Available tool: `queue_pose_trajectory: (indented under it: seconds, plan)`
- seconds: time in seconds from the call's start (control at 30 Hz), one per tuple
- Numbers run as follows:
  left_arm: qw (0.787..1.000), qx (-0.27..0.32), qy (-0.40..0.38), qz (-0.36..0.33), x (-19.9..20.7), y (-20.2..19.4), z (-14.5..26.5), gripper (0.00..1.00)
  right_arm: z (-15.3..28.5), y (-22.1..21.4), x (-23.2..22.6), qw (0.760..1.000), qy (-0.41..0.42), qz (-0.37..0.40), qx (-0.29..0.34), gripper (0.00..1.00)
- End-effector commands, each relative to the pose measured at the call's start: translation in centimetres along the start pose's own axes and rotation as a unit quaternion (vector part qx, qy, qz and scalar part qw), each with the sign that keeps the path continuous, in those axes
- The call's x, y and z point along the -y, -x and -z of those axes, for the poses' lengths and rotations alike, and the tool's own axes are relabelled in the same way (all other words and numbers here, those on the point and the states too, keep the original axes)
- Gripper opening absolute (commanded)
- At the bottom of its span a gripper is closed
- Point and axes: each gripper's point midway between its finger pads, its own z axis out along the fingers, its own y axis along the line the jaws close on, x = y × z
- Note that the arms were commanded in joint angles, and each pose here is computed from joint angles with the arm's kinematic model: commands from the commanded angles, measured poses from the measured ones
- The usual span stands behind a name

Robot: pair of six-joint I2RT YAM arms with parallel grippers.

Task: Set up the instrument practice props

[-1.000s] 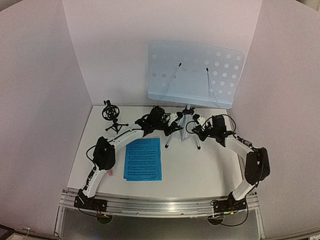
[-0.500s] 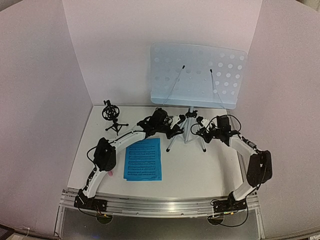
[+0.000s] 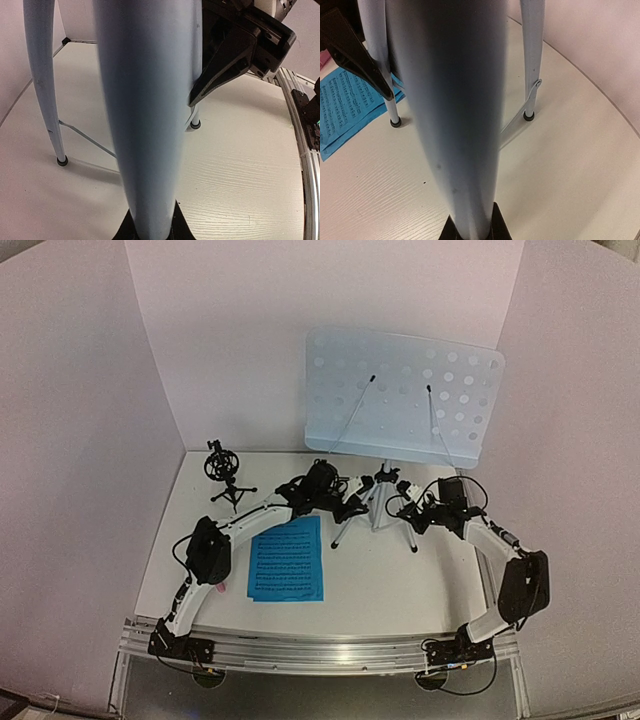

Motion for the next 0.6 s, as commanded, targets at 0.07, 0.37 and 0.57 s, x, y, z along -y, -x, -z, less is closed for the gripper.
queue_pose_trajectory:
  seconds: [0.07, 0.37, 0.57]
  plan:
    - [0.999, -0.043, -0.012, -0.02, 0.8, -1.5, 2.6, 0.0, 3.2, -5.1, 5.5, 0.984, -0.114, -0.112, -0.075, 0.0]
    - [0.998, -0.064, -0.019, -0.024, 1.6, -3.1, 3.4, 0.0, 3.2, -5.0, 5.0, 0.986, -0.097, -0.116, -0.073, 0.0]
    - [0.999, -0.041, -0.012, -0.034, 0.7, -1.9, 2.4, 0.0, 4.0, -2.6, 4.5, 0.989, -0.083, -0.117, -0.037, 0.21]
